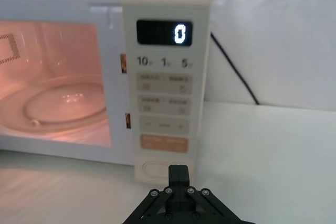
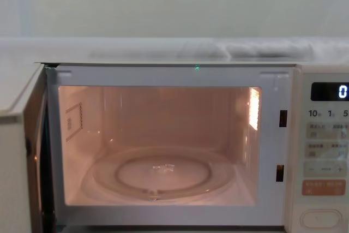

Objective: Press the button to open the microwave door with one hand; close the microwave door with the other hand.

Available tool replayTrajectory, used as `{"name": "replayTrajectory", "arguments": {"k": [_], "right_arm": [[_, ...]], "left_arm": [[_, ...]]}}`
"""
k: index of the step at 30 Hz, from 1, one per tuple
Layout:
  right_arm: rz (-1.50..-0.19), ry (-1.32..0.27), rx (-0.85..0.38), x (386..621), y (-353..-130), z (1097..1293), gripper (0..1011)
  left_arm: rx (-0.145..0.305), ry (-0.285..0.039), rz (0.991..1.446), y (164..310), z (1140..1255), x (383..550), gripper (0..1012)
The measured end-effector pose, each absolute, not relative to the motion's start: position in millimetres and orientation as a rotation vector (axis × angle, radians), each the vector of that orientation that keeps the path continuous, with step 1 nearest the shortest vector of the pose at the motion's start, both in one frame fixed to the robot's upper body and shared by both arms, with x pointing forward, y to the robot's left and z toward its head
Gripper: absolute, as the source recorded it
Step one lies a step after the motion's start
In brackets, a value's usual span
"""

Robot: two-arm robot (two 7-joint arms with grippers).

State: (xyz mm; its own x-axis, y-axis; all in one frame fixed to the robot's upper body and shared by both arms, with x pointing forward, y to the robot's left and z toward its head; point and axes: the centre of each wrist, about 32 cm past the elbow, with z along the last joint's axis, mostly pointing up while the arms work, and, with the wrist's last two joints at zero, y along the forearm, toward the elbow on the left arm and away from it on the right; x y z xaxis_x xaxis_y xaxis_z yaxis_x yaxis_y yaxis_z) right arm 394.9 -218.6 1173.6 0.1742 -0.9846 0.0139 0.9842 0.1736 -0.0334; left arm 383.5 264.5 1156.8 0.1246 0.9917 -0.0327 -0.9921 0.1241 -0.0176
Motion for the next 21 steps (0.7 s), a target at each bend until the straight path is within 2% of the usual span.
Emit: {"name": "replayTrajectory", "arguments": {"k": [11,21], "right_arm": [[-1.397,-0.079,-0.001,384,-240,1187.7,0],[-1.383,-0.108,0.007,381,-246,1191.9,0]], "left_arm": [[-0.038,0.014,1.446,264.5,1156.8,383.5,1001],[-0.038,0.014,1.446,264.5,1156.8,383.5,1001]]}}
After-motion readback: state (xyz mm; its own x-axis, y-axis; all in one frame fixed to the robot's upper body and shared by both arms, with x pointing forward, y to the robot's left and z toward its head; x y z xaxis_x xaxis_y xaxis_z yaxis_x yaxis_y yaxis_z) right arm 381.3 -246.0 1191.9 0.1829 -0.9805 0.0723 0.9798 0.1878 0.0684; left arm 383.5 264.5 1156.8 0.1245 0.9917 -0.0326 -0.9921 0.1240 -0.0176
